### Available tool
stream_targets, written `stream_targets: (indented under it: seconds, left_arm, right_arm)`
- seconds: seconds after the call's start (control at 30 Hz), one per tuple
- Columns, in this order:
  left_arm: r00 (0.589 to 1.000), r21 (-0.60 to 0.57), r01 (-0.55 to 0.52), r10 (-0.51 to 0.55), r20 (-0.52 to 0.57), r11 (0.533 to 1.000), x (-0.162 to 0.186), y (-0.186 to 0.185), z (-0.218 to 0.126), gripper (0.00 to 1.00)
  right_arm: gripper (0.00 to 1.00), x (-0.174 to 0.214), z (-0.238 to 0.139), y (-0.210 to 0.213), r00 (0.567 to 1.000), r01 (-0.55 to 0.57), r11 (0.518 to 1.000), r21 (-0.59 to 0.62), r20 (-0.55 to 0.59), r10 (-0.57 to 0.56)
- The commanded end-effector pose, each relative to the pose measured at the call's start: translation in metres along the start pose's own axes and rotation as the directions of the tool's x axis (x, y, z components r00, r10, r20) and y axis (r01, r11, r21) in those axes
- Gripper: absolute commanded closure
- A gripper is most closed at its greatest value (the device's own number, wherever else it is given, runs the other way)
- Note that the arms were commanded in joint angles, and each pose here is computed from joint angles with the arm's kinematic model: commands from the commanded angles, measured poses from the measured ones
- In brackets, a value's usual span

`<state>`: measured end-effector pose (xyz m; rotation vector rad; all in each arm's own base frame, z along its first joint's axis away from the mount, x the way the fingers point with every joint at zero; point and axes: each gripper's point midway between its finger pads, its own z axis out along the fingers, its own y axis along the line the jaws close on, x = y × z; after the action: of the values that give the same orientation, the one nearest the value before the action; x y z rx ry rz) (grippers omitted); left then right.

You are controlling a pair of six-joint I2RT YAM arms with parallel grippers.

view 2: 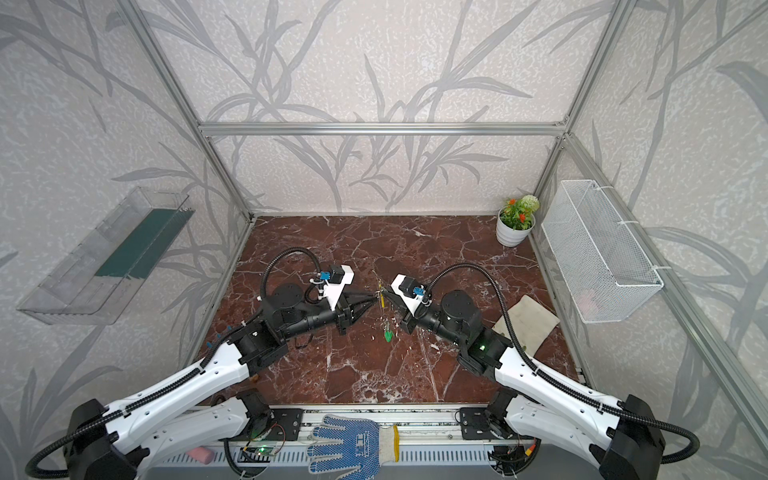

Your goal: Put the keys on the keyring

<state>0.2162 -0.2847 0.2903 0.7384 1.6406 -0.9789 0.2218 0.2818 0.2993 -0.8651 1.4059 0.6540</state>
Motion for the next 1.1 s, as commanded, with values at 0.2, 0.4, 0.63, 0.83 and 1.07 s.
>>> stream_targets:
  seconds: [0.2,0.4,0.63,0.83,1.07]
  left_arm:
    - [0.993,-0.146,-0.003,0.019,0.114,0.989,-0.021,0.017,-0.023,0.45]
    - [0.983,-0.228,0.035,0.008,0.183,0.973,-0.031,0.028,-0.041,0.36]
    - [0.962,-0.328,0.116,-0.023,0.274,0.938,-0.040,0.041,-0.073,0.26]
    - [0.948,-0.394,0.186,-0.060,0.311,0.900,-0.038,0.050,-0.098,0.13]
    - [0.939,-0.513,0.251,-0.077,0.336,0.821,-0.030,0.067,-0.134,0.01]
  right_arm:
    - [1.00,-0.021,-0.003,-0.014,0.999,0.017,0.998,0.064,0.036,-0.019]
    - [1.00,-0.012,0.003,-0.017,1.000,0.027,0.997,0.074,-0.019,-0.025]
    - [1.00,-0.003,0.023,-0.025,0.995,0.039,0.996,0.083,-0.100,-0.031]
    - [1.00,0.003,0.059,-0.035,0.989,0.045,0.996,0.082,-0.147,-0.033]
    - [1.00,0.024,0.119,-0.067,0.975,0.039,0.994,0.106,-0.220,-0.015]
